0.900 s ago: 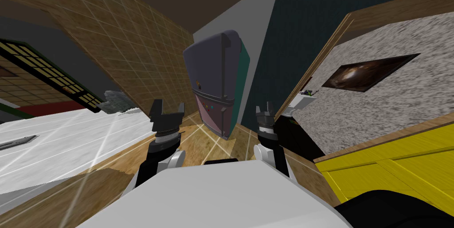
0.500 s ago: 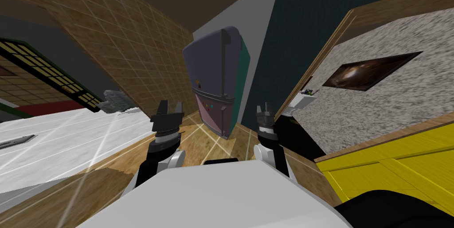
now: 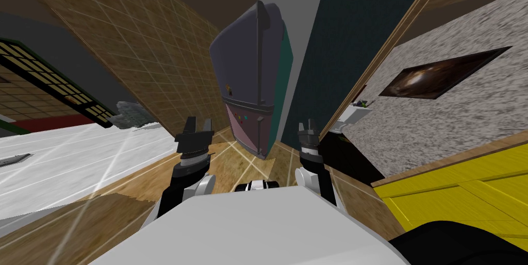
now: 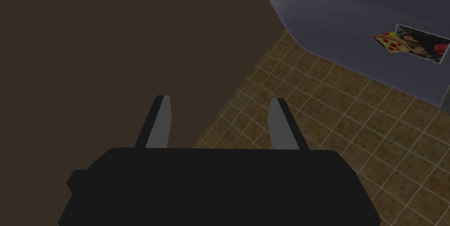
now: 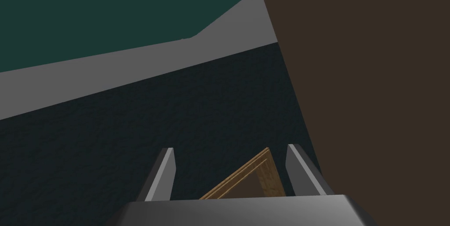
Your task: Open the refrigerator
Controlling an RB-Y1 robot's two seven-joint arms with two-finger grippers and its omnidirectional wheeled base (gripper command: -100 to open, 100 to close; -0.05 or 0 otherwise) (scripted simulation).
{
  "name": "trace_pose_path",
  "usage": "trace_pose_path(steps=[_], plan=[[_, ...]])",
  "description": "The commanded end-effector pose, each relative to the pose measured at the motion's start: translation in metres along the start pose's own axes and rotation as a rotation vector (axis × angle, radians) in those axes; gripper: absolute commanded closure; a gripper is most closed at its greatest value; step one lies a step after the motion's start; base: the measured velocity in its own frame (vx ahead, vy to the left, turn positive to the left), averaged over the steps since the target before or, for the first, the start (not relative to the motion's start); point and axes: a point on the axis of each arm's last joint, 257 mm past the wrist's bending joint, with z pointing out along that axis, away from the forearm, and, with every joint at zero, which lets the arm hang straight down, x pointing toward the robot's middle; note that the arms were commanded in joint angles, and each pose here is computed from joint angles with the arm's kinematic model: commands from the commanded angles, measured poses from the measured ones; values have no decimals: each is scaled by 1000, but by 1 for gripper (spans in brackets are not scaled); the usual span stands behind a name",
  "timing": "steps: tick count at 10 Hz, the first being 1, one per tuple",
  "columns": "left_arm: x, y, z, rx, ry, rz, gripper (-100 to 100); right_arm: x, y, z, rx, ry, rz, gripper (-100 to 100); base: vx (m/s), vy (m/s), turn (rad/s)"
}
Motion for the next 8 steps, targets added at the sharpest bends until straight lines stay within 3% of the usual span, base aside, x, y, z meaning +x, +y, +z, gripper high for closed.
trace_pose_path(steps=[1,8], plan=[[5,3,0,-6,32,0,-100,0,0,0,0,0,0,0,9,-10,2],[27,28,2,-65,209,-26,-100,0,0,0,1,0,0,0,18,-49,7]])
